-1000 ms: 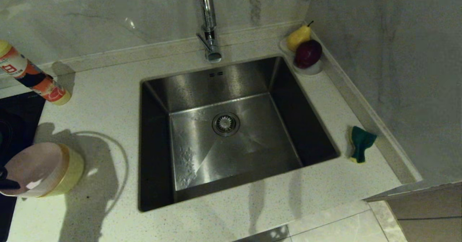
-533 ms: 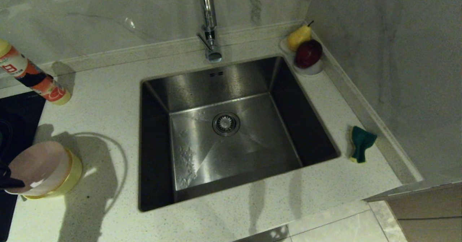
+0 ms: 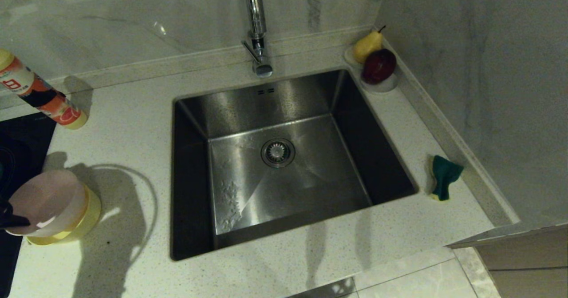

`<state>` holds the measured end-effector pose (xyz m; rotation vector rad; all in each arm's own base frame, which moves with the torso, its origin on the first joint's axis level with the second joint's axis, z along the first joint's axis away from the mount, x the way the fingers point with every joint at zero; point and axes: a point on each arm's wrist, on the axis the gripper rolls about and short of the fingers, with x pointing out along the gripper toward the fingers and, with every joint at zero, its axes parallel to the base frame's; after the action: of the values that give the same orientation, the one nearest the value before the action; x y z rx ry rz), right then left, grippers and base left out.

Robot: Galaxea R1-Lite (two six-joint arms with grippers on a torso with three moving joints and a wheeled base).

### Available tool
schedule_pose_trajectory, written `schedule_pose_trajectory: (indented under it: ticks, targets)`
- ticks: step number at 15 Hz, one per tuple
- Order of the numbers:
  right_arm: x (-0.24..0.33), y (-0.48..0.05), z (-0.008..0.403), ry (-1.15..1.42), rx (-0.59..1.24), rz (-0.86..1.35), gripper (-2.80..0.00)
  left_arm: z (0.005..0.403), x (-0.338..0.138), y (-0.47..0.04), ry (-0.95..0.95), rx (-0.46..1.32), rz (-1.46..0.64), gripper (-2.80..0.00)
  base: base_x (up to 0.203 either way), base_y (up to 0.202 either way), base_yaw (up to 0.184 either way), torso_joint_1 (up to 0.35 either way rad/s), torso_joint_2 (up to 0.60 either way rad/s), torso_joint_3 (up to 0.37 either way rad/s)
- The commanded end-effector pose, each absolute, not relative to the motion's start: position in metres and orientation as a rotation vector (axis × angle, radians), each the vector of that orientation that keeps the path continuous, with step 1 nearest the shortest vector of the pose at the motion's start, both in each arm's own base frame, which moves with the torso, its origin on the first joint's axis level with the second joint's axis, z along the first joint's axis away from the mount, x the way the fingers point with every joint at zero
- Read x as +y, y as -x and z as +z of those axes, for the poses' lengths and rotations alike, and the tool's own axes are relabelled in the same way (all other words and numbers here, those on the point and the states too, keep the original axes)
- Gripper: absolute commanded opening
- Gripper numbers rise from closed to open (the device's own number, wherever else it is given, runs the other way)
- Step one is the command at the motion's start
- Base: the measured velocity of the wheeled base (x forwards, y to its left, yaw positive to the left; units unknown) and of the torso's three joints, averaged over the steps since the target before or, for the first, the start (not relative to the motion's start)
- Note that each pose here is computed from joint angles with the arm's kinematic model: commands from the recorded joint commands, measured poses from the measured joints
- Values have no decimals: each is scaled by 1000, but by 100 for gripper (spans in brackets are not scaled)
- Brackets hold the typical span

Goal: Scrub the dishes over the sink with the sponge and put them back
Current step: Place the bowl on the bowl

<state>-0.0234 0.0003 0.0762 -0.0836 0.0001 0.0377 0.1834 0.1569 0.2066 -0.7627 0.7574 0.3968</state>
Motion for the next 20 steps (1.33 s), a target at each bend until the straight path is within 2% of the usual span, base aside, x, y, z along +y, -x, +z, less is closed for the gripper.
schedule_pose_trajectory:
  ticks: [1,6,12,13,20]
  targets:
    - [0,24,76,84,-2,38,-280,204,159,-185,763,768,417,0,0,0,0,0,0,0]
    - [0,24,76,84,-3,38,-280,212,156,-182,760,744,415,0,0,0,0,0,0,0]
    - [0,24,76,84,-2,38,-280,277,133,-157,708,502,425,0,0,0,0,0,0,0]
    - [0,24,76,84,-2,38,-280,284,131,-154,698,475,432,-280,0,0,0,0,0,0]
    - [0,24,76,84,-2,38,-280,287,155,-170,747,459,612,-280,0,0,0,0,0,0]
